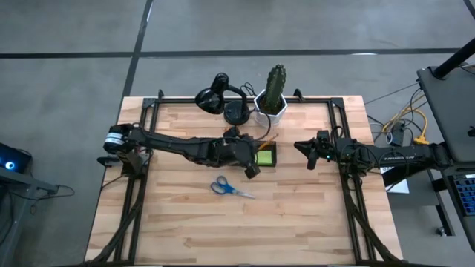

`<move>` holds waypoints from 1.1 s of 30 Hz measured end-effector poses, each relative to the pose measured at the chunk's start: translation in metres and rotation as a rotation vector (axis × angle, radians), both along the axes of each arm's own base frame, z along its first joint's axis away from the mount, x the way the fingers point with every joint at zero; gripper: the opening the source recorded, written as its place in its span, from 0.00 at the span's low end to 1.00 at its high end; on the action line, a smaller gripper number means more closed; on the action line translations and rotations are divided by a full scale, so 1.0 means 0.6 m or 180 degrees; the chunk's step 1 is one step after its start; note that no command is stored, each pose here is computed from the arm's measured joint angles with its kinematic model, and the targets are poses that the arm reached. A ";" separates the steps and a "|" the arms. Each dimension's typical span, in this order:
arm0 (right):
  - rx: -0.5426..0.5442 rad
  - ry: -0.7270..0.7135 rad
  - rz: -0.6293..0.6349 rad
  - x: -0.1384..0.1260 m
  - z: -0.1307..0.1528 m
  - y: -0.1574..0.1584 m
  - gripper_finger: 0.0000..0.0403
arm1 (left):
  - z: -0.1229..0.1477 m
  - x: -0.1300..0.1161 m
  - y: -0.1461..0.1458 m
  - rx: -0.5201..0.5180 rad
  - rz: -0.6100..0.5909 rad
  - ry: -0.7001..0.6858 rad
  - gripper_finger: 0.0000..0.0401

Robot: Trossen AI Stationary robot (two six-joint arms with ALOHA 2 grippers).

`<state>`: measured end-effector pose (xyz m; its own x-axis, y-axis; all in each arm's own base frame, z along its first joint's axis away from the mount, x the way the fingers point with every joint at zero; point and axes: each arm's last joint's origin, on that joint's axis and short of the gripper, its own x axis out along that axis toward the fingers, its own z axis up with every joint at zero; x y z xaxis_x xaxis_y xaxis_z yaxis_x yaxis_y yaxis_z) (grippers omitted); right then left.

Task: Pick and place office supplies into organizer
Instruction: Put the yellow pencil into the mesh desk organizer

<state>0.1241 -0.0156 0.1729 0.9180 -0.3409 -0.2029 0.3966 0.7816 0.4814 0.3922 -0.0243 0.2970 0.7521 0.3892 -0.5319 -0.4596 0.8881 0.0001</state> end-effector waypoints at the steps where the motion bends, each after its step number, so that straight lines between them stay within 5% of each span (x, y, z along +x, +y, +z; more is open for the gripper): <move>1: 0.0000 0.0000 0.0001 0.000 0.000 0.000 0.11 | 0.001 0.001 0.004 -0.0002 0.0024 -0.0071 0.02; 21: 0.0004 0.0053 0.0006 -0.001 -0.003 0.000 0.11 | -0.054 -0.054 0.080 0.0087 0.0682 -0.1588 0.02; 33: 0.0003 0.0084 0.0005 -0.001 -0.004 0.000 0.11 | -0.106 -0.085 0.086 0.0156 0.1033 -0.1905 0.02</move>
<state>0.1235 -0.0156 0.1704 0.9128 -0.3393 -0.2273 0.4080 0.7818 0.4715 0.3410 0.0275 0.2333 0.7524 0.6577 -0.0367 -0.6360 0.7108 -0.3003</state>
